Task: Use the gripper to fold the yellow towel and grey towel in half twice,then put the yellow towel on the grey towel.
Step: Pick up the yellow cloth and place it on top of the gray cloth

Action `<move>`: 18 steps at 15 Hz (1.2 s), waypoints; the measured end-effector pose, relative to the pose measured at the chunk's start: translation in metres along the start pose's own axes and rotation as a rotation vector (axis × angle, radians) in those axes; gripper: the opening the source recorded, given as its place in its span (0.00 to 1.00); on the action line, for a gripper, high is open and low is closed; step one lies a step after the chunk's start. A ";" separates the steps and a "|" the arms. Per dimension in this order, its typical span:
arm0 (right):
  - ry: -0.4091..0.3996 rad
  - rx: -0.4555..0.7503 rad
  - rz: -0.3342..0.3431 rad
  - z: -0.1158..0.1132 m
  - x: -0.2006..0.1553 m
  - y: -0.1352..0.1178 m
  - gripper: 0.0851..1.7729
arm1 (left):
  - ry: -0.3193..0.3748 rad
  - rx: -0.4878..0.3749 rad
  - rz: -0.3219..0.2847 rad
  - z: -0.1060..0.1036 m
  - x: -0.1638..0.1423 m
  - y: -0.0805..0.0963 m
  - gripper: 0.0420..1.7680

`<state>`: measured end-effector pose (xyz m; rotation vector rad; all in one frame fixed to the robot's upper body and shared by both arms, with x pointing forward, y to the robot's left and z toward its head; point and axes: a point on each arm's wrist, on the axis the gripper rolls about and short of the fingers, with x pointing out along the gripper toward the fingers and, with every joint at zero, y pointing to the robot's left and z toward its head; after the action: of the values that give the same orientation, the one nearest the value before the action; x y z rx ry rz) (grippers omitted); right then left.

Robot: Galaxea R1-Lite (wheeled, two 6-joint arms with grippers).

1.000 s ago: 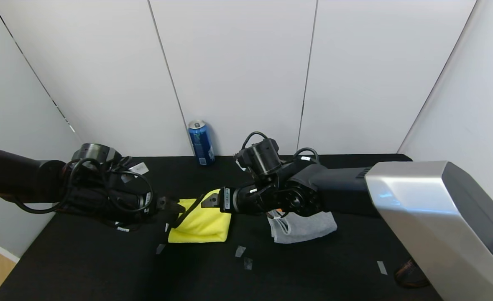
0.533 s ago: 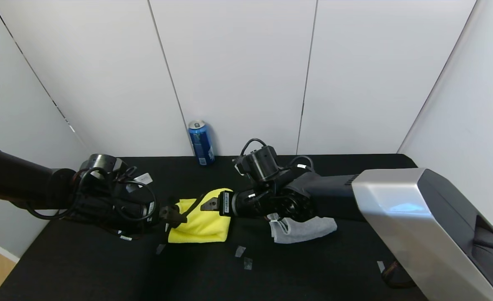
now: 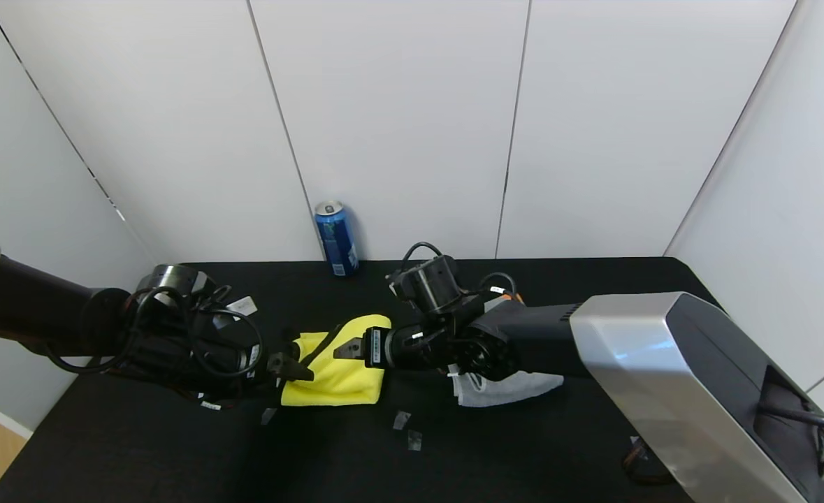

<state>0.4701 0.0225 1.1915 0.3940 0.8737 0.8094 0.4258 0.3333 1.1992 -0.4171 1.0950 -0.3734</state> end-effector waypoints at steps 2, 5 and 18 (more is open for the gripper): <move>0.001 0.000 -0.002 -0.002 0.005 -0.004 0.96 | 0.003 0.003 -0.002 -0.001 0.001 -0.001 0.97; -0.002 0.000 -0.004 -0.005 0.011 -0.011 0.96 | 0.011 0.002 -0.005 -0.002 0.004 0.000 0.97; 0.000 -0.017 -0.007 -0.010 0.019 -0.019 0.96 | -0.025 0.027 -0.006 0.011 0.026 0.011 0.97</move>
<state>0.4785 0.0250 1.1642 0.3764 0.8670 0.8097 0.4468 0.3314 1.1784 -0.4002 1.0637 -0.3868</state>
